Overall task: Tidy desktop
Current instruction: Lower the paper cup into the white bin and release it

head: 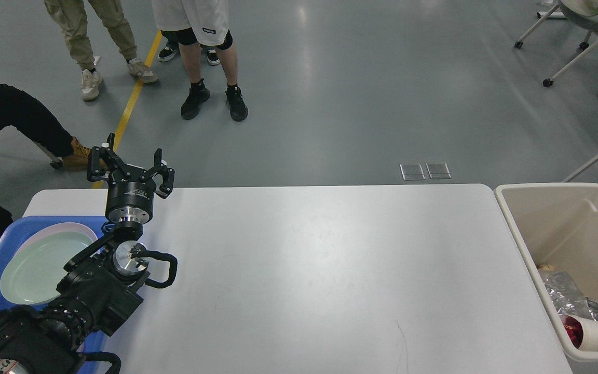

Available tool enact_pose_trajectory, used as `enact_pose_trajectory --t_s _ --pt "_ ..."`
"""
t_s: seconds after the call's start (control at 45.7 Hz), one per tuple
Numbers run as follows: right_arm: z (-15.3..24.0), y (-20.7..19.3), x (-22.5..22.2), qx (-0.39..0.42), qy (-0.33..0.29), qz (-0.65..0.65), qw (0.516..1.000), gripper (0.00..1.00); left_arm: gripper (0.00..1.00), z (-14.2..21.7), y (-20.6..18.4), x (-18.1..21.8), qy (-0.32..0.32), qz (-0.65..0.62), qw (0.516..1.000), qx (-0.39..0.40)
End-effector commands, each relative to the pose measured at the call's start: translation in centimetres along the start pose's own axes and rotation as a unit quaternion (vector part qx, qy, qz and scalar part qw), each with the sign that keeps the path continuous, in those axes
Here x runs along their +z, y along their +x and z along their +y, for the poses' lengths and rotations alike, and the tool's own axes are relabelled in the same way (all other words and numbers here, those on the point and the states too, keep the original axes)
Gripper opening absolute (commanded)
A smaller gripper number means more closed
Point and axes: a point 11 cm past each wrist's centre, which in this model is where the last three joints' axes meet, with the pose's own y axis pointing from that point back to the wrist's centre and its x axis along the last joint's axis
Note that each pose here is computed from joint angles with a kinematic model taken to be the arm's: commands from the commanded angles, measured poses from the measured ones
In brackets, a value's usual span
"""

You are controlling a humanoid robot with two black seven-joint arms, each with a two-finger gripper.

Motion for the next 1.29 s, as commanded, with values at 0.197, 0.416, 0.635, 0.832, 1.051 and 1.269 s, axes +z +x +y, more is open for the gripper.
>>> enact_pose_trajectory --t_s 0.197,0.416,0.635,0.832,1.051,1.269 --pt "-13.8 -7.7 2.2 -0.060 -0.147 0.041 0.986 0.00 0.96 0.0 0.0 0.0 0.000 0.000 1.000 0.000" --pt "-22.2 -15.4 -1.0 0.040 -0.201 0.099 0.974 0.00 0.96 0.0 0.0 0.0 0.000 0.000 1.000 0.000" --pt "-27.0 -23.1 -2.2 0.069 -0.189 0.131 0.971 0.00 0.96 0.0 0.0 -0.1 0.000 0.000 1.000 0.000" --pt "-28.2 -26.2 -3.0 0.069 -0.179 0.159 0.969 0.00 0.96 0.0 0.0 0.0 0.000 0.000 1.000 0.000" --pt "-29.0 -29.1 -3.9 0.054 -0.168 0.169 0.970 0.00 0.96 0.0 0.0 0.0 0.000 0.000 1.000 0.000" --pt "-29.3 -30.9 -4.3 0.040 -0.164 0.181 0.969 0.00 0.96 0.0 0.0 0.0 0.000 0.000 1.000 0.000"
